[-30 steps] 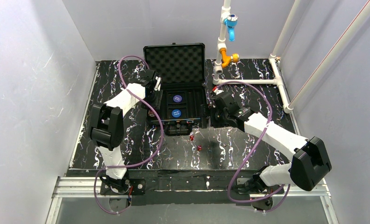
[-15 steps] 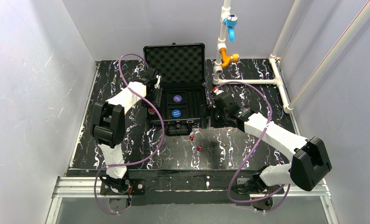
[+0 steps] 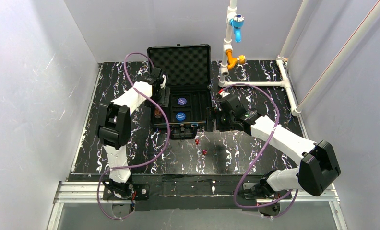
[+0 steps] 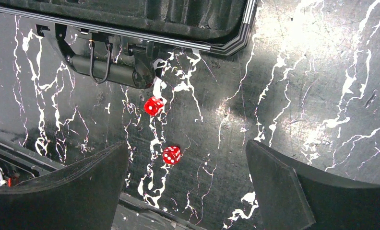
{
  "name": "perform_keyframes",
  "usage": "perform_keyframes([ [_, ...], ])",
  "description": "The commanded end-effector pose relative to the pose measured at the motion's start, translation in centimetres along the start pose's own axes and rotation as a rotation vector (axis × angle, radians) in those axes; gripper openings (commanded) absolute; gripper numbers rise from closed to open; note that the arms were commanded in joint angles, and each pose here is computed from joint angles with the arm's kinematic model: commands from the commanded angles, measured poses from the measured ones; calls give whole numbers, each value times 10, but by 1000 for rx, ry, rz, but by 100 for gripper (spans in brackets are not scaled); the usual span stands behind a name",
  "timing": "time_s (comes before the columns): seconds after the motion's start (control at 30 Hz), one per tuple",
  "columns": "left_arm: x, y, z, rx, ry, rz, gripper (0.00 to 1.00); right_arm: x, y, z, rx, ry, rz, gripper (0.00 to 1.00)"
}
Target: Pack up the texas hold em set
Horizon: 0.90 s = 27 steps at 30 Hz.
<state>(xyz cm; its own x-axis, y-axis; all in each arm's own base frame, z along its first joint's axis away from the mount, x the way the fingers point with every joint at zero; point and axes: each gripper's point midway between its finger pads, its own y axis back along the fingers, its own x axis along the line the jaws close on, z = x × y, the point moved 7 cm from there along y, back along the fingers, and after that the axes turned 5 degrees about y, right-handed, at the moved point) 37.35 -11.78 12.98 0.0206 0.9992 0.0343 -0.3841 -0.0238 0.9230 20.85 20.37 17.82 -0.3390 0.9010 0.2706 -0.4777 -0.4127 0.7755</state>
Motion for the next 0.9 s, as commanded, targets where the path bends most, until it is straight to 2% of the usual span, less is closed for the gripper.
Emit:
perform_keyframes([
  [0.0, 7, 30, 18, -83, 12, 19, 68, -1, 3, 4, -34, -6, -2, 100],
  [0.1, 8, 46, 23, -117, 7, 3, 69, -1, 1, 4, -30, -7, 0, 100],
  [0.2, 11, 62, 25, -140, -7, -2, 65, 0, -1, 4, -26, -9, 5, 100],
  [0.4, 15, 83, 6, -138, -7, -36, 42, 2, -5, 4, -21, -14, 19, 100],
  [0.53, 17, 85, -13, -112, 13, -53, 33, 3, -7, 4, -14, -15, 25, 100],
  [0.87, 11, 61, -46, -52, 93, -112, 23, 7, -5, 8, -11, -20, 41, 100],
])
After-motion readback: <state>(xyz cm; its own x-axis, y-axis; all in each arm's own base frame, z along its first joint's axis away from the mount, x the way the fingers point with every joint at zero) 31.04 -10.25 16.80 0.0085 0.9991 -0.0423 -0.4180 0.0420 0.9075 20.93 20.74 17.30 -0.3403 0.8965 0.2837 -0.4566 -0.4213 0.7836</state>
